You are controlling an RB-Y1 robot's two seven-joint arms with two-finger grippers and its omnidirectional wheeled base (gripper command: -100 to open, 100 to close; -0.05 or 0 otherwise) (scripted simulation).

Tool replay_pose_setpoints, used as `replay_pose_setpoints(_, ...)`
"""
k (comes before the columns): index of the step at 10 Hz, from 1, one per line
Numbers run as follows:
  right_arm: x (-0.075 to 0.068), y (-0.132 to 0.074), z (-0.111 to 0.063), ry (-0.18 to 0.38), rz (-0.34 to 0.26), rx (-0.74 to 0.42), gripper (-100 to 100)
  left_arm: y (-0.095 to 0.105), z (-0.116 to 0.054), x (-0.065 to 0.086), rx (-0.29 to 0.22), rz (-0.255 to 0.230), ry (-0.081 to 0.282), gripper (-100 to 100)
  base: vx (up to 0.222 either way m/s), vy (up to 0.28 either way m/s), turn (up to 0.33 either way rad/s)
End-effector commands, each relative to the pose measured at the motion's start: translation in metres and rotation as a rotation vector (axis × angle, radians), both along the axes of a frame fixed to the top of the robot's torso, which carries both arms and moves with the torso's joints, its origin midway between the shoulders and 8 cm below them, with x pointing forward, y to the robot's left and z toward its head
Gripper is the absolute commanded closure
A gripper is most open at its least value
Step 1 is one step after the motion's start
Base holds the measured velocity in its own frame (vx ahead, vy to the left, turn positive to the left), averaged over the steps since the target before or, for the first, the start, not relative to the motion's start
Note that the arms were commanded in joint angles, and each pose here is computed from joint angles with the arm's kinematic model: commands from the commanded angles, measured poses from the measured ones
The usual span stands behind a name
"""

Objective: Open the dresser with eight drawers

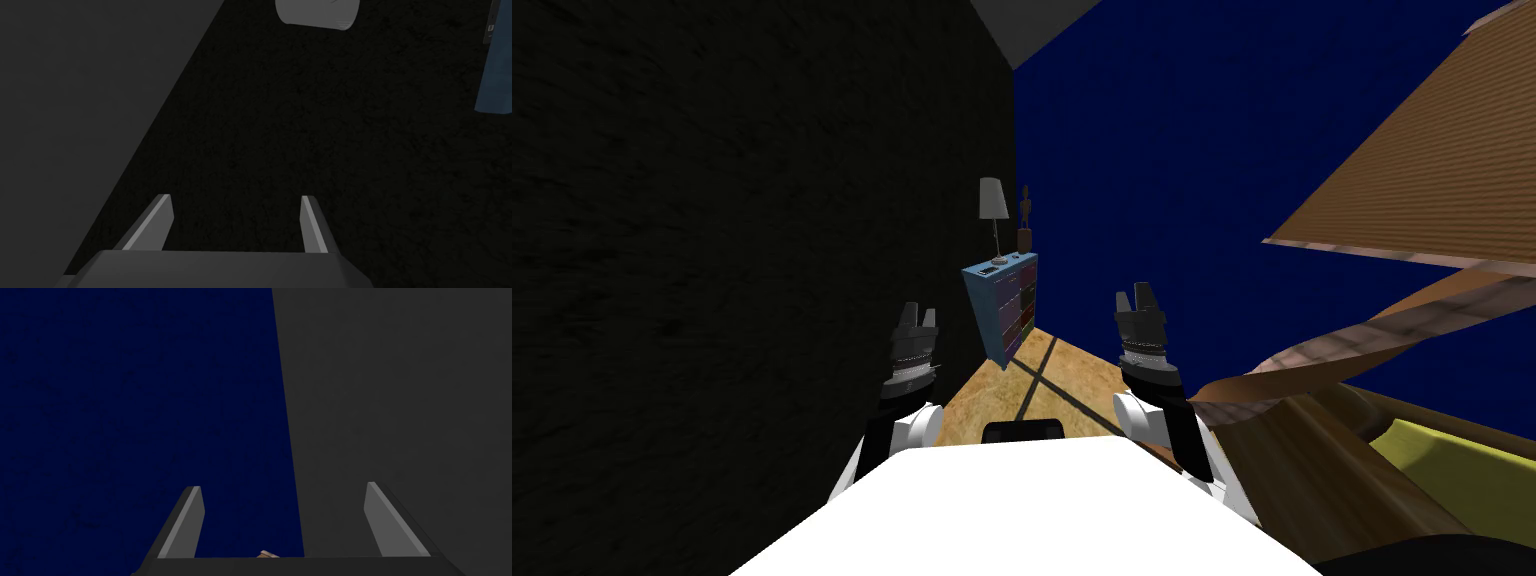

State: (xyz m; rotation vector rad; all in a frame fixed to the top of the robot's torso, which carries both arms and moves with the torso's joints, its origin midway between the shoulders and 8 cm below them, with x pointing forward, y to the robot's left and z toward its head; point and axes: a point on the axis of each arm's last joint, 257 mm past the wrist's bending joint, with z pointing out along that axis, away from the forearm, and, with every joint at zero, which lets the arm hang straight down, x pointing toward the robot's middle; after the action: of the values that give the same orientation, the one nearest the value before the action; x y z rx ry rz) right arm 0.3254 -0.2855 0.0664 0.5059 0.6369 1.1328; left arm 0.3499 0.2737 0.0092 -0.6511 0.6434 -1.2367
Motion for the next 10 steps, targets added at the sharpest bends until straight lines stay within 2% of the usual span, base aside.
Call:
replay_pose_setpoints(1, 0.0000, 0.0000, 0.0000, 0.000, 0.000, 0.000, 0, 0.0000, 0.0000, 0.0000, 0.000, 0.000, 0.000, 0, 0.000, 0.000, 0.000)
replay_pose_setpoints(9, -0.0001, 0.0000, 0.0002, 0.000, 0.000, 0.000, 0, 0.0000, 0.0002, -0.0001, 0.000, 0.000, 0.000, 0, 0.000, 0.000, 0.000)
replay_pose_setpoints(10, -0.0001, 0.0000, 0.0002, 0.000, 0.000, 0.000, 0, -0.0004, -0.0066, 0.0029, 0.029, -0.018, 0.019, -100, 0.047, -0.032, 0.039)
